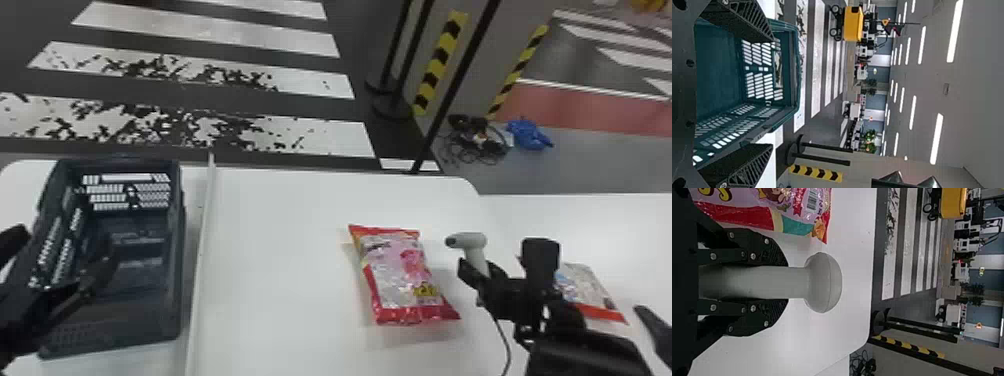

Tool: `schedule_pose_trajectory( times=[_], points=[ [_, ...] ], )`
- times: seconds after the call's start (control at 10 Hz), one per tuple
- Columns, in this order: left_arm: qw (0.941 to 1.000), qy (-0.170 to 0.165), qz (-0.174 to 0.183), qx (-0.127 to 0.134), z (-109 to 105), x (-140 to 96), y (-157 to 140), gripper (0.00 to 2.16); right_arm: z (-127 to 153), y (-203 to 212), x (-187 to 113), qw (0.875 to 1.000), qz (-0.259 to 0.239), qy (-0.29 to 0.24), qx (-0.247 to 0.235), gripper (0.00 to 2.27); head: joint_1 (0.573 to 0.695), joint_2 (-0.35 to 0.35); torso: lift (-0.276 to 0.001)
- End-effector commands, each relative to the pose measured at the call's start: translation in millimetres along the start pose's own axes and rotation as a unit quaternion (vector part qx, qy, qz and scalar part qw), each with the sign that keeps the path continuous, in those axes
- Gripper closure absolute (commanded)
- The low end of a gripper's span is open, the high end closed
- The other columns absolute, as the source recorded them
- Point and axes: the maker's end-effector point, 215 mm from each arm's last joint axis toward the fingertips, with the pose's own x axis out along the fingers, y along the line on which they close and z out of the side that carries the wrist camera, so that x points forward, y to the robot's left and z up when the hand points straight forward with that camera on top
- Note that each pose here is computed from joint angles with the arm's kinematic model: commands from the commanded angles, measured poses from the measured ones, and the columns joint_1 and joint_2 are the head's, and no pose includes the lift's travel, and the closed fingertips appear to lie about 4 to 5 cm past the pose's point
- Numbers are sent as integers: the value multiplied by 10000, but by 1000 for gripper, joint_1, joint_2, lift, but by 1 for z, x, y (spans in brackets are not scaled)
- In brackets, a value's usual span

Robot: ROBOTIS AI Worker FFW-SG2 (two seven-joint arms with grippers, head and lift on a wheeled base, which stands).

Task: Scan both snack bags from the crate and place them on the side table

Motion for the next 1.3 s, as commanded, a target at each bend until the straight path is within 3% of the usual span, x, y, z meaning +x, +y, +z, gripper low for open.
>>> schedule_pose_trajectory(
  times=[0.0, 0.9, 1.0, 1.1, 1.2],
  points=[
    [10000, 10, 0, 5, -1, 0, 0, 39, -7, -3, 5, 10000, -42, 82, -32, 2250, 695, -268, -98],
    [10000, -3, -10, 4, 0, 0, -1, 39, -33, -6, 15, 9995, -103, 305, 47, 2233, 695, -277, -98],
    [10000, -3, -10, 4, 0, 0, -1, 39, -33, -9, 15, 9995, -143, 288, 82, 1828, 695, -279, -98],
    [10000, -3, -10, 4, 0, 0, -1, 39, -34, -12, 13, 9994, -176, 265, 149, 954, 695, -283, -98],
    [10000, -1, -16, 1, 0, 0, -2, 39, -36, -14, 13, 9992, -204, 290, 189, 481, 695, -288, -98]
  ],
)
